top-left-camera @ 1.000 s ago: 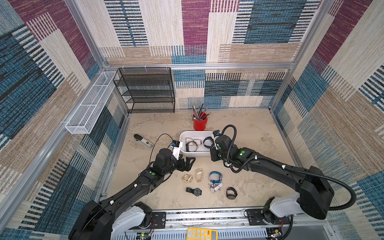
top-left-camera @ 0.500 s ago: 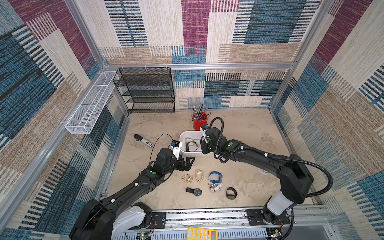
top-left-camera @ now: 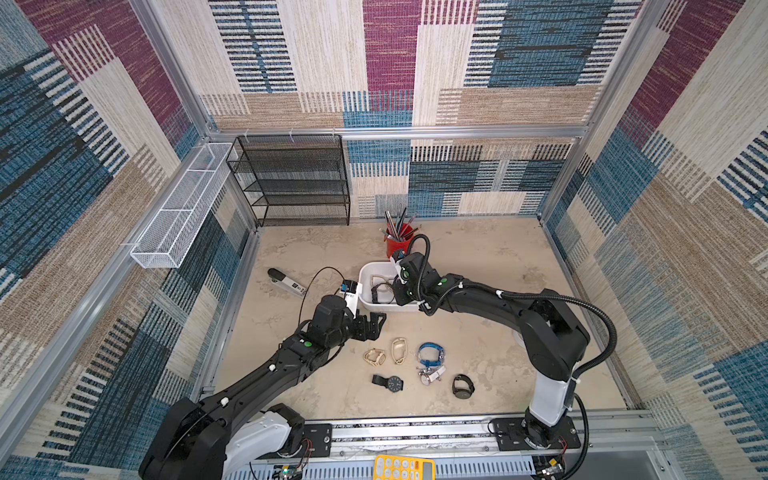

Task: Put the watch into the storage box
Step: Place the watch in the storage box, then pick up the watch at the center of the board.

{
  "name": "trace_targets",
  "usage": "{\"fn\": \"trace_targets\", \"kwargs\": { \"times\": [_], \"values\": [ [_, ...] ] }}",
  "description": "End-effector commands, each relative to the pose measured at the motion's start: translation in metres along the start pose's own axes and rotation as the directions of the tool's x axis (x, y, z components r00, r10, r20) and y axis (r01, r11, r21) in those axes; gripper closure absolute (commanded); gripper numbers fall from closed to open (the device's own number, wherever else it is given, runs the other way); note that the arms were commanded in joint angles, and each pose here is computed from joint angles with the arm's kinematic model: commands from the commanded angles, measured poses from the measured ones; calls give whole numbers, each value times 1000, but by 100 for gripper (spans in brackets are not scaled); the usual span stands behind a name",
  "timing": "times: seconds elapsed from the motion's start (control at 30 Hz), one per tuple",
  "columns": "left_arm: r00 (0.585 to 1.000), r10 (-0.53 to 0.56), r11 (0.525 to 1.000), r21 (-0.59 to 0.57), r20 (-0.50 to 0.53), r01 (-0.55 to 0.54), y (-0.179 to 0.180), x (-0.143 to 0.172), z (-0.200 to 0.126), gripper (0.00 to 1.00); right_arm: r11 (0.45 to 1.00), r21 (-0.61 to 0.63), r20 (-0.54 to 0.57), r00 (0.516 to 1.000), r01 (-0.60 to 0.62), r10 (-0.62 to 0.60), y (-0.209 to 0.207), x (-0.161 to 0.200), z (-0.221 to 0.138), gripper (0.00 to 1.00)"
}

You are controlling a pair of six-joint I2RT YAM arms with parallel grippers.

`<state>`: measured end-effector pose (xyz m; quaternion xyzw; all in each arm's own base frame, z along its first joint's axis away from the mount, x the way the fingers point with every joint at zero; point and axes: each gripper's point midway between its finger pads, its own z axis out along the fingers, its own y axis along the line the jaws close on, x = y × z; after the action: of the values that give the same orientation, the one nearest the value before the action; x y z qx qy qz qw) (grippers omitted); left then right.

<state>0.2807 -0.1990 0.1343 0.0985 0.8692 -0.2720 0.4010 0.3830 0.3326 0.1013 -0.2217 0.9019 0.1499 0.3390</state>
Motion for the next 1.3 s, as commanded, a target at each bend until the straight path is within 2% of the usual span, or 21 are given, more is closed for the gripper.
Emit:
{"fn": "trace_targets", "kwargs": {
  "times": [0.0,0.17,0.23,0.37,0.47,0.53,0.7,0.83,0.97,1.27],
  "values": [
    [1000,-16,1000,-11,3,16,1,-3,-1,5,1000,-10,24,1000,2,-1,2,-8,5,100],
    [1000,-18,999,-43,-2,18,7,0,0,5,1000,-6,3,1000,-3,3,0,-1,15,100],
    [1000,-21,999,-38,-4,21,6,-1,-1,5,1000,-4,10,1000,-11,11,-1,-2,14,95],
    [1000,-22,998,-56,-3,22,10,2,-1,5,1000,-7,29,999,-16,17,0,-7,9,77],
    [999,-33,998,-54,1,33,9,-1,-3,5,1000,-17,75,997,-25,26,2,-20,-8,54],
    [1000,-29,998,-52,5,29,9,-2,-3,5,999,-31,107,994,-28,31,4,-27,-20,42],
    [999,-42,997,-69,7,42,12,-2,-1,5,998,-48,154,987,-44,51,4,-37,-46,27],
    [999,-38,997,-70,9,38,13,0,3,5,996,-80,195,979,-41,56,5,-31,-65,16],
    [998,-58,996,-74,4,58,13,-2,5,5,995,-100,235,971,-25,48,4,-22,-83,1],
    [998,-63,995,-75,-27,61,13,1,11,6,989,-148,342,939,2,49,6,-19,-117,0]
  ]
}}
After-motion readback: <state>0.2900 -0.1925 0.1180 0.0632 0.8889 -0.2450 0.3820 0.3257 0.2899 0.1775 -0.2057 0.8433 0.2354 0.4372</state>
